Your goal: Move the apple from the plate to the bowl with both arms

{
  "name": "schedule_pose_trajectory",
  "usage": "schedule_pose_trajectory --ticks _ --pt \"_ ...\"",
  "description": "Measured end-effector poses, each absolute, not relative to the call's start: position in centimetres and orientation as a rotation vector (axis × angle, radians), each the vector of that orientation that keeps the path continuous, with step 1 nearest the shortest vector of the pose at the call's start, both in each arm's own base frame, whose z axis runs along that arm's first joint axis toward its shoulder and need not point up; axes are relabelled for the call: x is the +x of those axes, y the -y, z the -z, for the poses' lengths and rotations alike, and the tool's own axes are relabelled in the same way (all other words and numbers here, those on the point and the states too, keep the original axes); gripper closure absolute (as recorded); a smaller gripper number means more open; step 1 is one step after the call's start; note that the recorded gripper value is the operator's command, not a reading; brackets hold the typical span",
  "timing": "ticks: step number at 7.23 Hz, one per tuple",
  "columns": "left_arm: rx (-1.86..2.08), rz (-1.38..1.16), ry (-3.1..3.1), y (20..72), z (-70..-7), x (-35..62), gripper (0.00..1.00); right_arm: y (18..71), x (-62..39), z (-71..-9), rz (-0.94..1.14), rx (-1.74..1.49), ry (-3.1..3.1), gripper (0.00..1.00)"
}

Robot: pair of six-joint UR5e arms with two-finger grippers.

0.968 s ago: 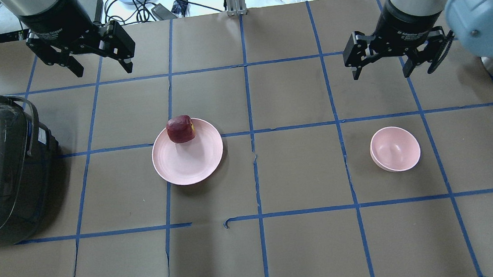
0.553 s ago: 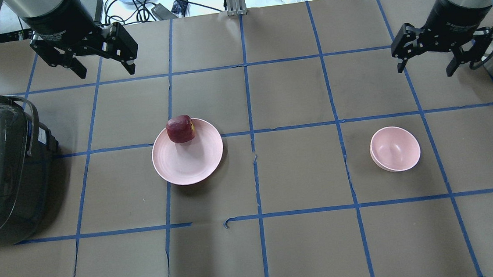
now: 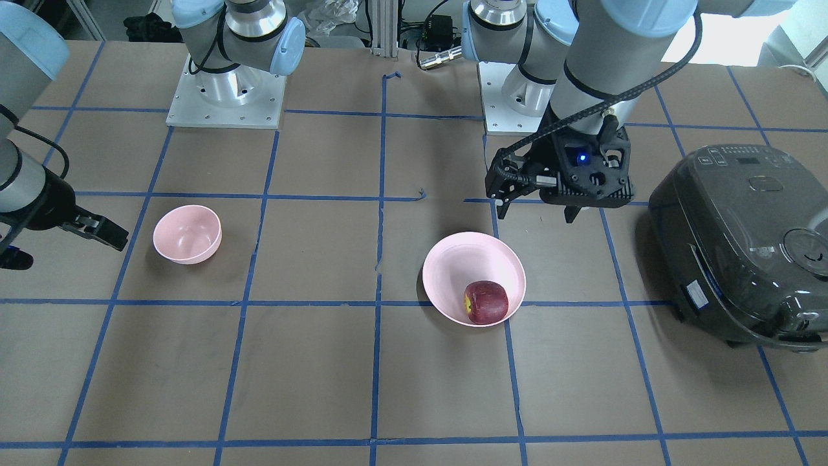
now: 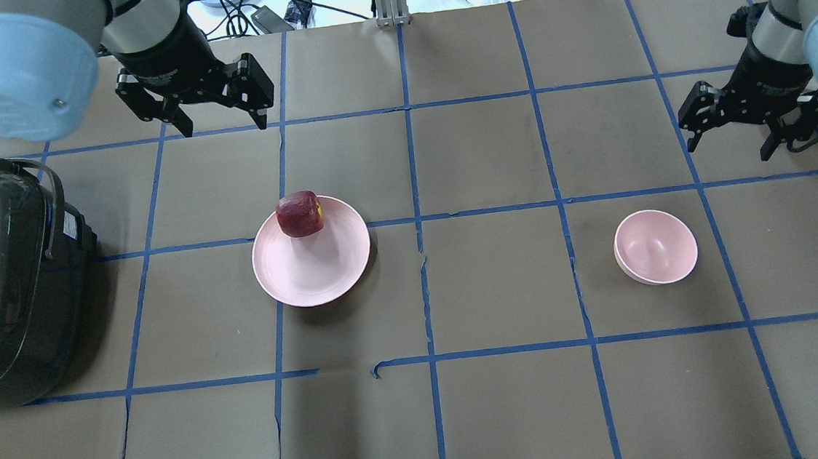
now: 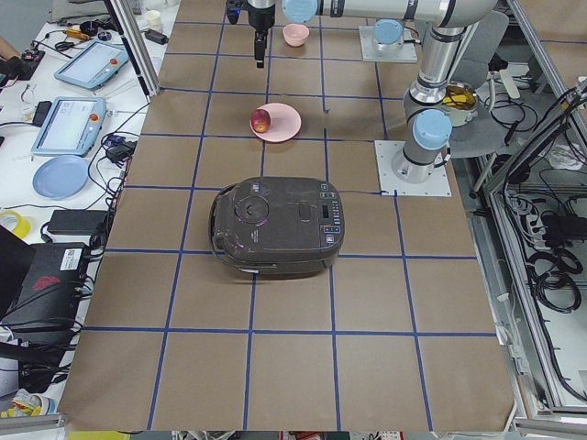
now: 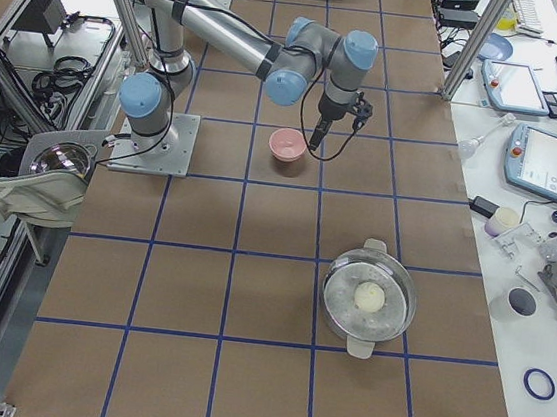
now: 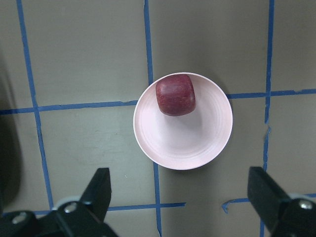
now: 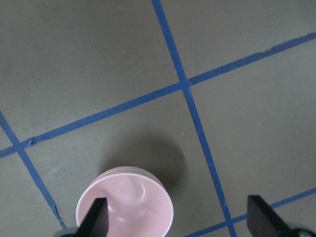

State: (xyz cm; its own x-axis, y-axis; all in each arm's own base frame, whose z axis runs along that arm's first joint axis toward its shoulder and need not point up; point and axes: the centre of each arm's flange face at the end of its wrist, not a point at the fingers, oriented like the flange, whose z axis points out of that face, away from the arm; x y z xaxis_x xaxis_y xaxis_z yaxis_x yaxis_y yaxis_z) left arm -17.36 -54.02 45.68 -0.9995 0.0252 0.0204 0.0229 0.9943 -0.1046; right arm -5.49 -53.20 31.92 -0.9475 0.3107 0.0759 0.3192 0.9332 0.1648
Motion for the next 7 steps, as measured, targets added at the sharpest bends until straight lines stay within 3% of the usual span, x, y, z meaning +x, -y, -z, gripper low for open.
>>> schedule_pose_trajectory --ticks 2,4,5,7 --pt "-0.03 -0.219 3.109 53.2 -40.0 -19.0 0.11 50.4 -4.6 -26.3 0.433 -0.334 3.079 0.0" --pt "0.031 -0.152 3.117 52.6 -35.0 -19.3 0.07 48.6 -4.1 -23.0 0.46 -0.248 3.091 0.0" --pt "0.05 -0.117 3.123 52.9 -32.9 -19.3 0.06 48.4 -4.1 -21.9 0.454 -0.236 3.087 0.07" --pt "0.058 -0.086 3.133 53.9 -29.6 -19.3 0.03 48.5 -4.2 -20.4 0.448 -0.219 3.09 0.71"
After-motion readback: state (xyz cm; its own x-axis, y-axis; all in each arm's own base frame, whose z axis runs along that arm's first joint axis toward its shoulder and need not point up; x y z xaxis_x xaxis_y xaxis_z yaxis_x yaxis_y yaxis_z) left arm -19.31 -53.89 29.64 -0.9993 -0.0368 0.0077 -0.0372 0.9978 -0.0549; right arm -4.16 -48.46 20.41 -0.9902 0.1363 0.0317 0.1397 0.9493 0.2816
